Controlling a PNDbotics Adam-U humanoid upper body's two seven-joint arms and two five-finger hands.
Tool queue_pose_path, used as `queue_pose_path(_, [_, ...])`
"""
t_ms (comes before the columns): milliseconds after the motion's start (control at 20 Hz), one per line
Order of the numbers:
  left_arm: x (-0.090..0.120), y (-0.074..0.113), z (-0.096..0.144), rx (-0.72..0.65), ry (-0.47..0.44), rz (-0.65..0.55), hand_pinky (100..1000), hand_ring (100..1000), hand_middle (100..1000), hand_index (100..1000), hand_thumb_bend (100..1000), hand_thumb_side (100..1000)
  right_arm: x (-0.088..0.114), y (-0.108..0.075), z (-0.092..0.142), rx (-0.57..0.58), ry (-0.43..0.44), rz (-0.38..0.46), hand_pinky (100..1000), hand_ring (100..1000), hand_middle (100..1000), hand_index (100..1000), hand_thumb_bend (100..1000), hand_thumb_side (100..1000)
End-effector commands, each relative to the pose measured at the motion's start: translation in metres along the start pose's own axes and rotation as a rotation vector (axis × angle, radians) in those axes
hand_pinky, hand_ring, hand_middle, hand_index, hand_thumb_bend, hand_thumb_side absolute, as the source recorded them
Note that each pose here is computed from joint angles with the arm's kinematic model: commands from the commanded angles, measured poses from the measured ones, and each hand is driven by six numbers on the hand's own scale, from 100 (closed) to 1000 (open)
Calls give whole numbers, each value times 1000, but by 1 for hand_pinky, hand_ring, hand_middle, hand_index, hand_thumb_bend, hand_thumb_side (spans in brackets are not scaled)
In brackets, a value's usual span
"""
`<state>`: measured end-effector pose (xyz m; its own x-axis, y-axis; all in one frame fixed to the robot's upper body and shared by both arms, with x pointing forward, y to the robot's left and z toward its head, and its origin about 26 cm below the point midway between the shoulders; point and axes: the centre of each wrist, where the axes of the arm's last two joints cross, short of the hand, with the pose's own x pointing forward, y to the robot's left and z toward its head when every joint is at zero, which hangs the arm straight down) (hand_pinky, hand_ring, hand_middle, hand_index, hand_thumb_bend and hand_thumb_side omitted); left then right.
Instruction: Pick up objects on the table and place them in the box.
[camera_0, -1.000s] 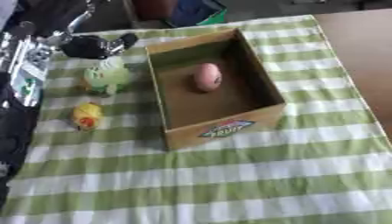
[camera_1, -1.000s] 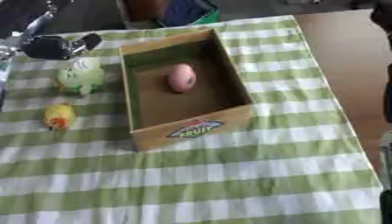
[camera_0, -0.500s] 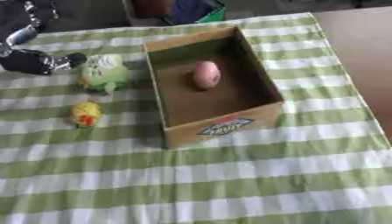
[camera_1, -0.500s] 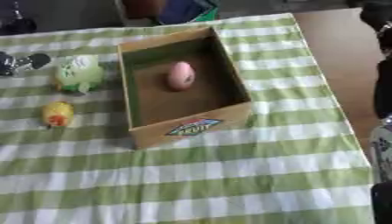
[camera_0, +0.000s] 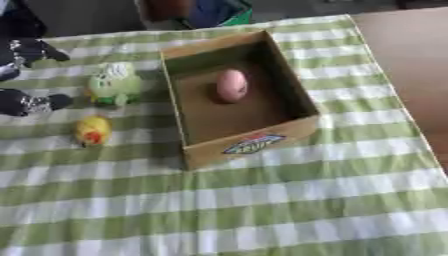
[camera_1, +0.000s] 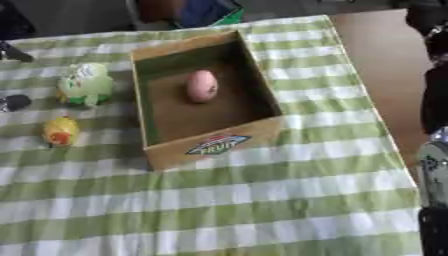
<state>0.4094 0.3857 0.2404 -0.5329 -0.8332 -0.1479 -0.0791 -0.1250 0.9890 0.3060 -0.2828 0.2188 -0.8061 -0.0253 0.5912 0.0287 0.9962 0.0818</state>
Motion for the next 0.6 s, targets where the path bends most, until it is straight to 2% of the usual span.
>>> queue_pose_path(50, [-10,10,11,-56,12,-23,609,821,763,903,598,1000,8,-2,-5,14,-30,25,798,703,470,834,100,849])
queue_pose_path(600, [-9,-3,4,-206,-30,51,604,813,758,893,581,1000,8,-2,-4,7,-19,22,802,704,467,834,100,840])
